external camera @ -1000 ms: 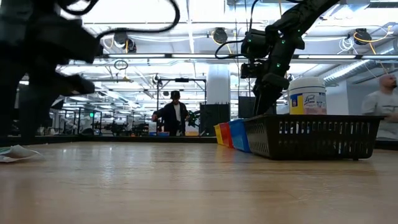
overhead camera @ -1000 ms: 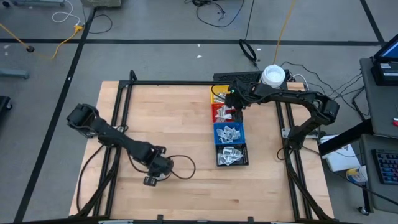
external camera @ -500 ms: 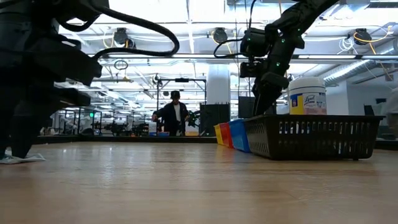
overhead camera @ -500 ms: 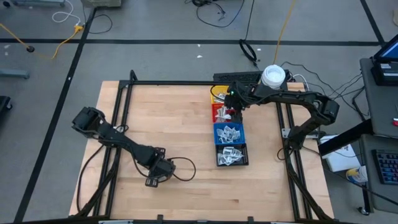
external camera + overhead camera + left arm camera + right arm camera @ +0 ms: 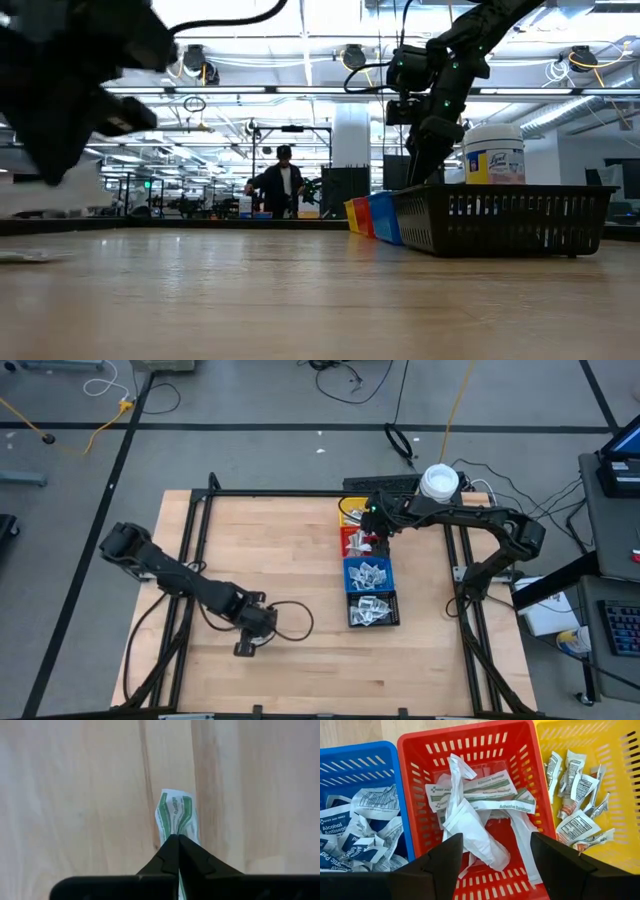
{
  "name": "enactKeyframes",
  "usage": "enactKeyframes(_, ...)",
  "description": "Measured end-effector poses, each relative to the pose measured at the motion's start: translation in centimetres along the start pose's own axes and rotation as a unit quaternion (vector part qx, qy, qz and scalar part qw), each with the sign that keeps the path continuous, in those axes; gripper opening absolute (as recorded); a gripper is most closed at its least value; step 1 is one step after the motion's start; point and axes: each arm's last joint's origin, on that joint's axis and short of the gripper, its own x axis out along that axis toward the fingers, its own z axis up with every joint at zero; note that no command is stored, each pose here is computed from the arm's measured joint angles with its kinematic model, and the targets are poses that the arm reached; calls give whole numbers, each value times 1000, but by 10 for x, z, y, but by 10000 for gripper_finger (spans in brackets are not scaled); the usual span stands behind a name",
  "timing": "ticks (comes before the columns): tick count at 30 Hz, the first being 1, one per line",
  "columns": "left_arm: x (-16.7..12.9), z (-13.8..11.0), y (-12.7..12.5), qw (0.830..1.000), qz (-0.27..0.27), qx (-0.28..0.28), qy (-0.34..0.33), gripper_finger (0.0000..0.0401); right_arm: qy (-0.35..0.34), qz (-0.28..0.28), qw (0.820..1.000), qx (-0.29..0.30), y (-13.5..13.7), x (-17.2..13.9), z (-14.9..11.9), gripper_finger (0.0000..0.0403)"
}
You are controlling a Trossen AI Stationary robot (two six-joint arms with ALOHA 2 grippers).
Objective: Pick & Place First Aid Supplies
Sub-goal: Put the green bandage pack into the red bin
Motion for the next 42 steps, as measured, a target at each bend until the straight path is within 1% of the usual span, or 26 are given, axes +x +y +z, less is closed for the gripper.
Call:
enactKeyframes(3, -7, 5, 4, 999, 7, -21, -36, 4, -1, 3, 1000, 16, 0, 0, 0, 226)
enactKeyframes(6, -13, 9, 12, 995, 25, -54, -76, 3, -9, 25, 999, 37, 1, 0, 1, 226)
enactKeyframes(8, -16, 14, 19, 989, 36, -74, -119, 2, -22, 45, 998, 47, 2, 0, 2, 227)
enactKeyframes(11, -18, 19, 33, 975, 49, -101, -191, 2, -52, 74, 994, 67, 3, -1, 7, 226)
enactKeyframes(13, -17, 23, 44, 961, 59, -120, -242, 2, -71, 90, 991, 76, 3, -1, 11, 226)
enactKeyframes(15, -15, 25, 58, 943, 64, -136, -297, 2, -90, 100, 987, 82, 4, -1, 14, 226)
enactKeyframes(17, -14, 28, 72, 921, 60, -149, -356, 2, -109, 107, 985, 82, 7, -2, 19, 226)
enactKeyframes(20, -15, 28, 96, 886, 64, -167, -427, 1, -143, 130, 979, 70, 16, -3, 28, 226)
enactKeyframes(23, -23, 28, 122, 857, 81, -184, -475, 1, -180, 145, 972, 46, 27, -5, 39, 226)
enactKeyframes(24, -27, 29, 130, 849, 84, -185, -488, 1, -192, 147, 969, 37, 32, -5, 42, 226)
enactKeyframes(26, -37, 32, 145, 838, 84, -182, -507, 1, -217, 152, 964, 22, 40, -7, 49, 226)
enactKeyframes(30, -58, 40, 166, 824, 94, -168, -533, 1, -263, 166, 950, 21, 55, -12, 61, 226)
enactKeyframes(34, -82, 52, 175, 810, 99, -142, -561, 1, -294, 169, 940, 30, 63, -16, 69, 226)
enactKeyframes(37, -88, 63, 178, 811, 98, -124, -563, 0, -320, 148, 935, 37, 65, -19, 74, 223)
enactKeyframes(39, -85, 66, 179, 817, 94, -122, -555, 0, -333, 144, 931, 49, 64, -21, 77, 217)
enactKeyframes(41, -88, 72, 179, 809, 91, -118, -569, 0, -338, 142, 929, 56, 64, -21, 78, 207)
enactKeyframes(42, -88, 72, 179, 810, 89, -118, -568, 0, -337, 133, 930, 60, 63, -21, 78, 201)
